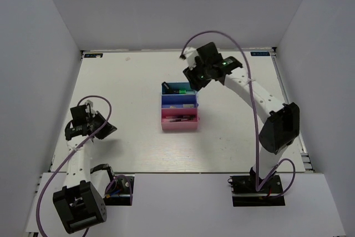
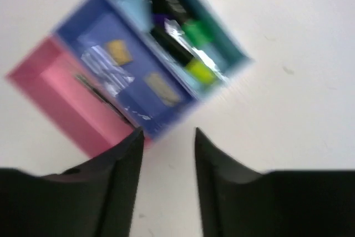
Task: Sort the stationery into containers
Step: Reset both arms
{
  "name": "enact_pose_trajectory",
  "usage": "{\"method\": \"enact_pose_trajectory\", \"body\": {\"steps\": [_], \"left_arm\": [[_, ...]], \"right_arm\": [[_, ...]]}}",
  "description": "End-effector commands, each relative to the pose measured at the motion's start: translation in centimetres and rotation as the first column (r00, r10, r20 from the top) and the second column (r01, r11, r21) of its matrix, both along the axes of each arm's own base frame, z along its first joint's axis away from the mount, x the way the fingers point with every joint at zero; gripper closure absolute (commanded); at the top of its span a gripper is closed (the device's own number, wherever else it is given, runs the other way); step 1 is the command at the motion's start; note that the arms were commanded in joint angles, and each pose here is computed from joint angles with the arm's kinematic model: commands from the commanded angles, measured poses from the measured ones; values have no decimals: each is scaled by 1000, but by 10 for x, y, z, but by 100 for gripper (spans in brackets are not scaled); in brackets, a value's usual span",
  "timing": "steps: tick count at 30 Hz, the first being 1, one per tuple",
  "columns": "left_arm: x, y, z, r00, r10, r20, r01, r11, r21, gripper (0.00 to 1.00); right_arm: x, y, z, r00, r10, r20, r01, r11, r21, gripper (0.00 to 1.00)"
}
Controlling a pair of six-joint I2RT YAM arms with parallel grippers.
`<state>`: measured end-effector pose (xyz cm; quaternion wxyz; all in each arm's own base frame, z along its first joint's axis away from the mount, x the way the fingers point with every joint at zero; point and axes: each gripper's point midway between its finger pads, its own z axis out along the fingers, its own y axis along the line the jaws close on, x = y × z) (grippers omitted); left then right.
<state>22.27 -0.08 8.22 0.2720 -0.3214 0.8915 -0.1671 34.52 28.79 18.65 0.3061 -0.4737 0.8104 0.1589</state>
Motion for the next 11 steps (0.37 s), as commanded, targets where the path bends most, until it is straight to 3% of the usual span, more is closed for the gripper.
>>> {"method": "enact_pose_trajectory", "body": {"steps": [1, 2, 4, 5, 6, 11], "left_arm": [[15, -33, 24, 965, -174, 198, 185, 982, -39, 92], [16, -40, 30, 951, -204, 231, 221, 974, -49, 57], [14, -54, 33, 927, -272, 258, 292, 956, -40, 18], [13, -58, 35, 917, -296, 267, 315, 949, -30, 6], [14, -59, 36, 913, -307, 269, 324, 946, -20, 0], [11, -69, 35, 891, -357, 281, 371, 928, 1, 0]], "right_arm": [[23, -73, 43, 867, -496, 44, 497, 868, -1, 51], [20, -88, 38, 850, -524, 60, 526, 850, -26, 25], [10, -109, 23, 832, -547, 96, 554, 829, -75, 16], [4, -120, 41, 817, -560, 136, 568, 822, -34, 15], [-8, -131, 28, 816, -561, 141, 572, 819, -52, 13], [-22, -159, 44, 769, -585, 257, 599, 800, 31, 10]]}}
